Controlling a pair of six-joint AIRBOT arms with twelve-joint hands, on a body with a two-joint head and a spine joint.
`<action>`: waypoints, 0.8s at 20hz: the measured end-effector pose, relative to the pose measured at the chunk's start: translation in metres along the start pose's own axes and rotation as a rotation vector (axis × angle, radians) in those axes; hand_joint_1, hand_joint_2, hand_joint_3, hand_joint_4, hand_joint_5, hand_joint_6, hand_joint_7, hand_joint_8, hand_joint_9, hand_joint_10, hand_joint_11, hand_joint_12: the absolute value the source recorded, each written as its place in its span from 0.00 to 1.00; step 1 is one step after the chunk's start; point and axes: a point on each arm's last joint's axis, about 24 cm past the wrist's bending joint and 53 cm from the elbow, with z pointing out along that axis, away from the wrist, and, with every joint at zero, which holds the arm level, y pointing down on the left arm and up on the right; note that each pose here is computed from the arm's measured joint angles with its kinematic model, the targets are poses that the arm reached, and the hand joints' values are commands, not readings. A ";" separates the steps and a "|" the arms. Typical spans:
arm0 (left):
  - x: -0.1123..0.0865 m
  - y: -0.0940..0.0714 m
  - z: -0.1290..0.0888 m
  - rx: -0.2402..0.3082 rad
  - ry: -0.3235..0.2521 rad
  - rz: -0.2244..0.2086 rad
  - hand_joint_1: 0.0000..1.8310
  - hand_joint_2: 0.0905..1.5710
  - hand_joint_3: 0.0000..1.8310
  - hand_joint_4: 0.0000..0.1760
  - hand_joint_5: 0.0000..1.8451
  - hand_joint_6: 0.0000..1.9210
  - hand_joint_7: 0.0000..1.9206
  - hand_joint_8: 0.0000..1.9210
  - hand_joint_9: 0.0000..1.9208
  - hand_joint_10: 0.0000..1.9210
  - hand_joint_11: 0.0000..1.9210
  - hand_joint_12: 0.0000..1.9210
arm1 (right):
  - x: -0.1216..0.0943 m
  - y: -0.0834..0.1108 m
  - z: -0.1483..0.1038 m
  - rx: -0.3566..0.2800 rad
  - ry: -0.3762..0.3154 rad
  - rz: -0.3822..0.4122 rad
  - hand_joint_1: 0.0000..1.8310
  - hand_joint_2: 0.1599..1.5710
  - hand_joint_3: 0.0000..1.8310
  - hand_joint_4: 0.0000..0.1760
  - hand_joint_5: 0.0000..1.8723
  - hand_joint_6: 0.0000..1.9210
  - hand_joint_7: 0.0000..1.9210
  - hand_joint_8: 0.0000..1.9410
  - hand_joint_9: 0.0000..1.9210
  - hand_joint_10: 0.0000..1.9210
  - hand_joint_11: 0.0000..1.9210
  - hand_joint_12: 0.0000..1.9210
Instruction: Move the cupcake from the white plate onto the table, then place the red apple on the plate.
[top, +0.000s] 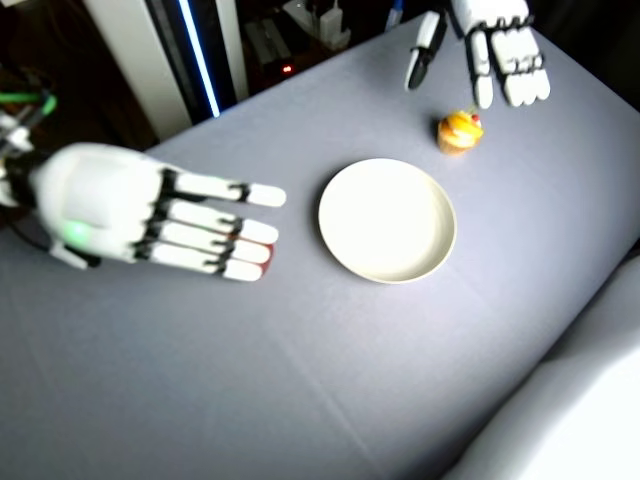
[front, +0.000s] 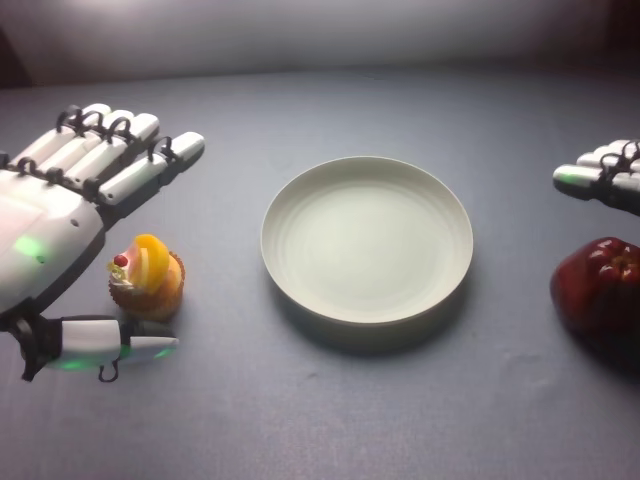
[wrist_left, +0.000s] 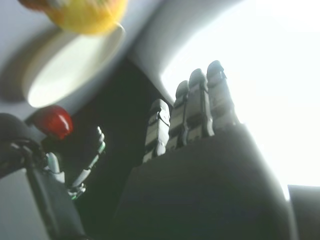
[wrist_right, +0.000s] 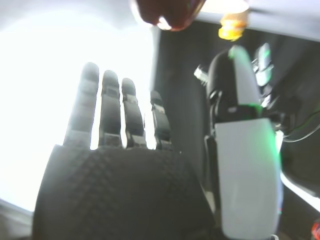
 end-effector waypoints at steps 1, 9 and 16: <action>-0.001 -0.001 0.000 0.004 -0.006 -0.001 0.42 0.47 0.00 0.91 0.00 0.00 0.00 0.00 0.00 0.00 0.00 0.00 | -0.001 -0.006 0.002 0.020 0.010 -0.004 0.57 0.52 0.00 0.84 0.03 0.00 0.10 0.01 0.09 0.01 0.08 0.02; -0.003 -0.008 -0.006 0.031 -0.025 -0.043 0.45 0.49 0.00 1.00 0.00 0.00 0.00 0.00 0.00 0.00 0.00 0.00 | 0.022 -0.032 0.033 0.107 0.122 -0.063 0.55 0.48 0.00 0.93 0.03 0.00 0.17 0.01 0.24 0.01 0.17 0.32; -0.003 -0.004 -0.009 0.020 -0.031 -0.047 0.46 0.50 0.00 0.88 0.00 0.00 0.00 0.00 0.00 0.00 0.00 0.00 | 0.024 -0.034 0.041 0.115 0.128 -0.074 0.76 0.64 0.00 0.00 0.54 0.41 0.59 0.35 0.55 0.54 0.47 0.63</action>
